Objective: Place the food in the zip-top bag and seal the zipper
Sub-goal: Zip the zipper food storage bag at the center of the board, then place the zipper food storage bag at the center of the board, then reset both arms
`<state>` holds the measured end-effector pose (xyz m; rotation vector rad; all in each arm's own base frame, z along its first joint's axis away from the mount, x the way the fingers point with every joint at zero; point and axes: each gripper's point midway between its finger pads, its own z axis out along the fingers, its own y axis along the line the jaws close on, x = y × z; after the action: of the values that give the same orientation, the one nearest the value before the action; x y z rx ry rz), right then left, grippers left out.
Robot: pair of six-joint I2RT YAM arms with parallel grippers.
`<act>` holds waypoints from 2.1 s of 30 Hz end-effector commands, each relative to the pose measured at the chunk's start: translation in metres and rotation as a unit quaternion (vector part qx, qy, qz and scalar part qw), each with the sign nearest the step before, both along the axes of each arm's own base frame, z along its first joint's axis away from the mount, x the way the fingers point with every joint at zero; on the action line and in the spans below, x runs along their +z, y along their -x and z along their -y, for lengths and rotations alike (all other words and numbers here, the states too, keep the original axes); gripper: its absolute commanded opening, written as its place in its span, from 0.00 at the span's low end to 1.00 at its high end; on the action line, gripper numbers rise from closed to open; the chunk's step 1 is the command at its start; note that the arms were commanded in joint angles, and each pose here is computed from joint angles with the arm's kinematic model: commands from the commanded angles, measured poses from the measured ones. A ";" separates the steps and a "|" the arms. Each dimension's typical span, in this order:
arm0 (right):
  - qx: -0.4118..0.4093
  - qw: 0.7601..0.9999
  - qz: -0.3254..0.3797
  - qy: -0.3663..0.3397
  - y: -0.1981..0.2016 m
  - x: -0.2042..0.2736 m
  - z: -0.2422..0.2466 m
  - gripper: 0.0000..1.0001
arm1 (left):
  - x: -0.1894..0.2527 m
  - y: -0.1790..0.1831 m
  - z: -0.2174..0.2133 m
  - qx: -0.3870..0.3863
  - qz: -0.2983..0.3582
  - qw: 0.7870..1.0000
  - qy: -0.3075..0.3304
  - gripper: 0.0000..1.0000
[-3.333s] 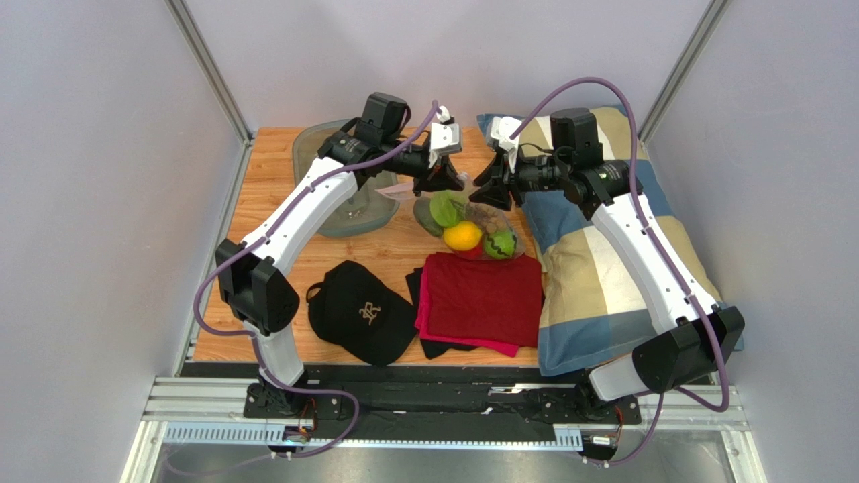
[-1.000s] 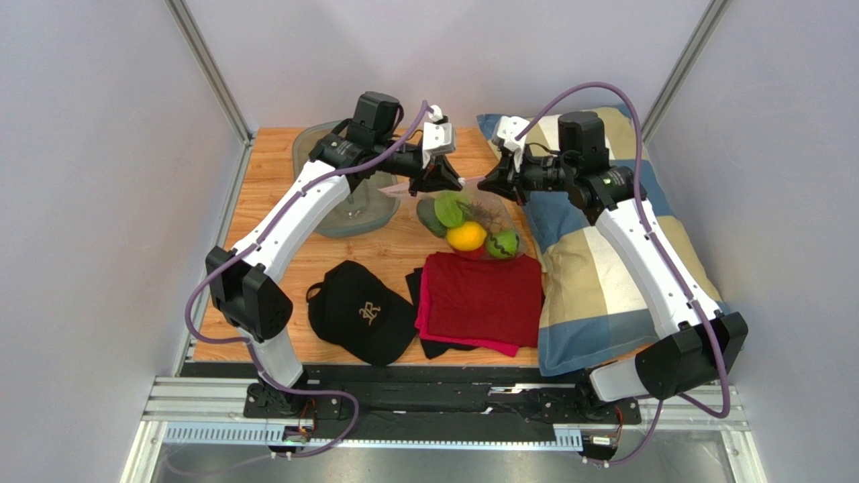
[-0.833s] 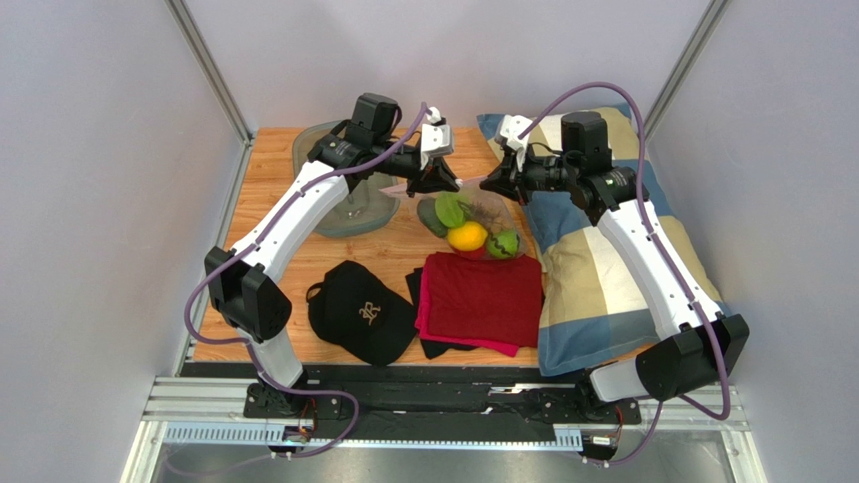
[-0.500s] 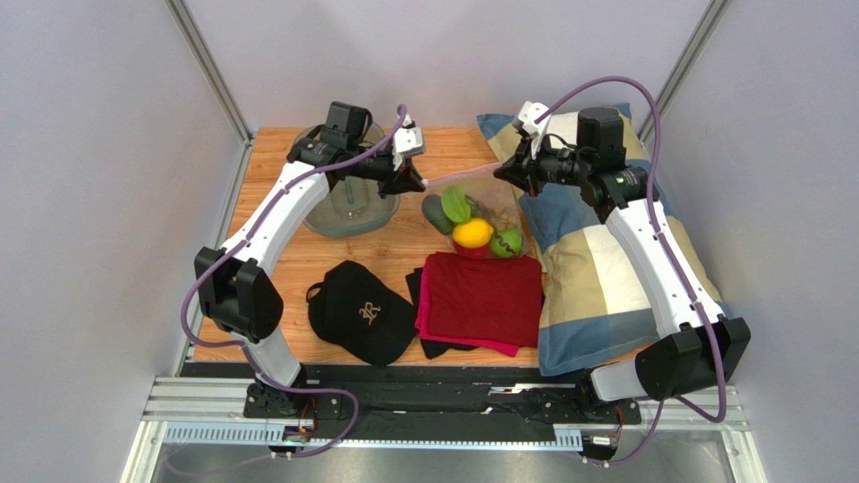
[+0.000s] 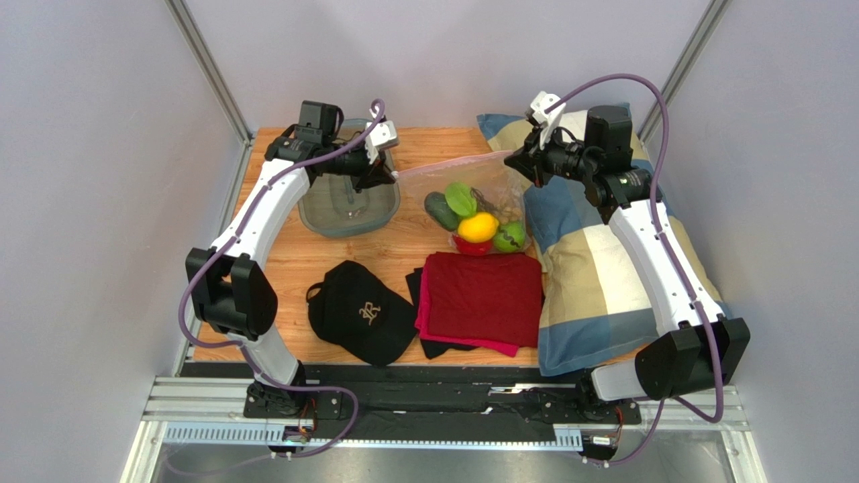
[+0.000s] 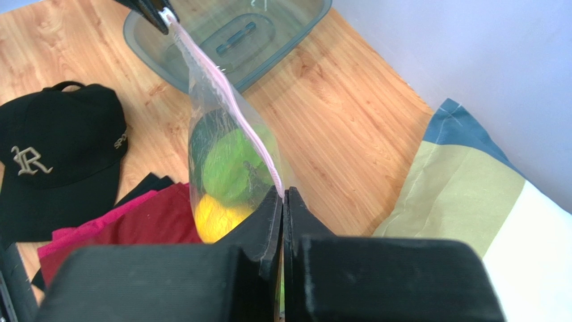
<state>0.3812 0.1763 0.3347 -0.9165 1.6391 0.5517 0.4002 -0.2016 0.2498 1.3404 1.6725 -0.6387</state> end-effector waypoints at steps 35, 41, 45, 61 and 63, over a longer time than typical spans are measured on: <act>-0.147 0.983 -0.103 -0.049 -0.173 -0.087 0.028 0.10 | 0.043 -0.115 0.013 0.151 0.001 0.986 0.068 0.67; -0.155 0.979 -0.103 -0.076 -0.180 -0.064 0.030 0.68 | 0.071 -0.113 -0.004 0.208 0.022 0.975 0.073 0.99; -0.161 0.978 -0.091 -0.092 -0.163 -0.032 0.038 0.82 | 0.098 -0.091 -0.016 0.213 0.011 0.972 0.097 0.99; -0.248 0.949 -0.160 -0.113 -0.055 -0.019 0.102 0.96 | 0.089 -0.032 -0.122 0.378 -0.159 0.906 0.101 0.99; -0.253 0.945 -0.177 -0.108 -0.035 -0.035 0.103 0.96 | 0.071 -0.023 -0.136 0.401 -0.167 0.897 0.084 0.99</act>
<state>0.4450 0.0767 0.3428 -0.2705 1.8699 0.5246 0.4436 -0.0881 0.3476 0.4809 2.0646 -0.5012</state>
